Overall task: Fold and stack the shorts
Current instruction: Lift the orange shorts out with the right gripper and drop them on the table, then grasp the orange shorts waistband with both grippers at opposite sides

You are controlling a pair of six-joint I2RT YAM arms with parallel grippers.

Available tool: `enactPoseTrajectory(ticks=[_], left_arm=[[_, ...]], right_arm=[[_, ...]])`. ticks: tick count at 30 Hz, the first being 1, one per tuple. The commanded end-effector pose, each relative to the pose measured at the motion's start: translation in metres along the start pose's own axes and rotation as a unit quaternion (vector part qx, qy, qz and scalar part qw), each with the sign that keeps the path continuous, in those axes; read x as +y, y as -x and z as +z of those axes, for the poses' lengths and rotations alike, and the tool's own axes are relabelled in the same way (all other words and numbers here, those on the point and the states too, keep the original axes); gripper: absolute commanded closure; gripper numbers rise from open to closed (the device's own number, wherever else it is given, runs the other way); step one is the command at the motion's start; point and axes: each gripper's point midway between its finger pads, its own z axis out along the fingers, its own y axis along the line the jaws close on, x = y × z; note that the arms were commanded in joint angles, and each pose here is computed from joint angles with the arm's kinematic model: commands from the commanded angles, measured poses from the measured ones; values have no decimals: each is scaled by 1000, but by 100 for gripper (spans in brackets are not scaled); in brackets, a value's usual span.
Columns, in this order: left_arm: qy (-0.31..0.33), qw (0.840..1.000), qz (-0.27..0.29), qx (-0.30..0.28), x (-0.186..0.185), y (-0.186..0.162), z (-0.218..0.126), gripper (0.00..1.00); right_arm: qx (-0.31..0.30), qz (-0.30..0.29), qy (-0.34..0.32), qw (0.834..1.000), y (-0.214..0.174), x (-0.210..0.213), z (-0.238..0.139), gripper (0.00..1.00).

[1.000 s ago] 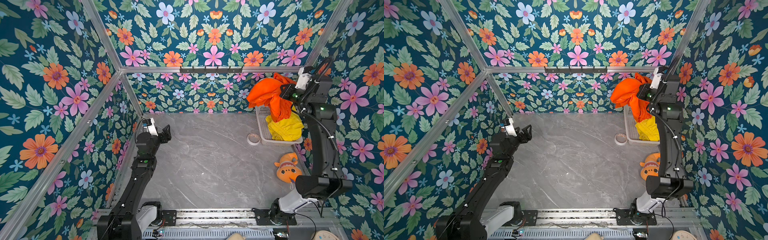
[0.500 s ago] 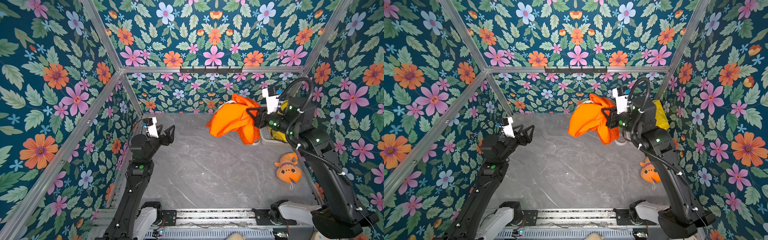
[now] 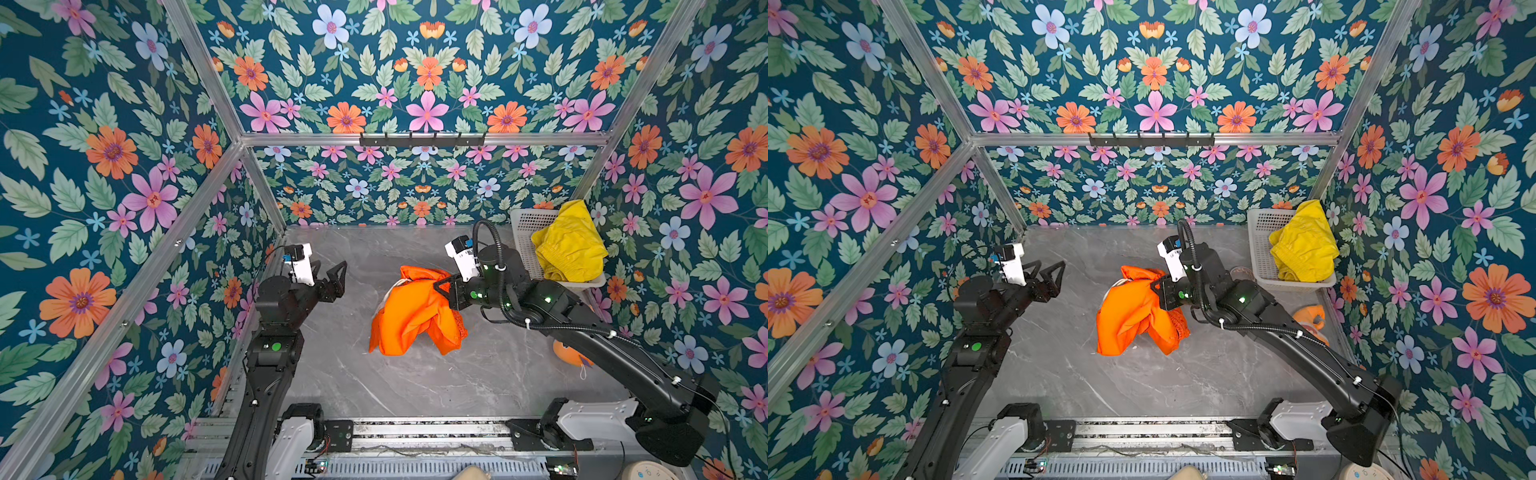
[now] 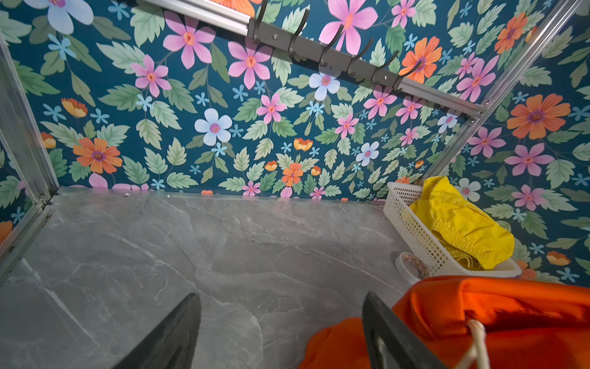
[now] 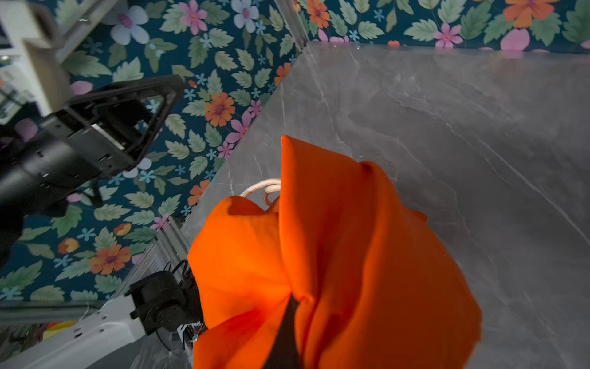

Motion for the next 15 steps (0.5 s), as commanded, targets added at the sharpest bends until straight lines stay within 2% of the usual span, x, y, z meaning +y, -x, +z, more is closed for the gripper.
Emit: enactPoseTrajectory(ticks=[1,2,3,5,9,15], left_arm=[[-31,999,-16,14,-8,-10,4,21],[-35,999,-23,21,-8,-14,6,21],[-37,999,-28,25,-8,-18,6,21],[-43,998,-34,36,-10,-28,6,22],[-53,996,-40,64,-14,-47,4,23],[-103,987,-31,119,-48,-86,11,24]], right_arm=[[-41,82,-78,993,21,-58,3,38],[-40,98,-104,989,19,-78,0,24],[-39,103,-127,986,15,-92,-3,19],[-41,91,-170,980,7,-110,-15,17],[-27,87,-179,980,-25,-118,-28,17],[7,161,-105,981,-95,-114,-16,22]])
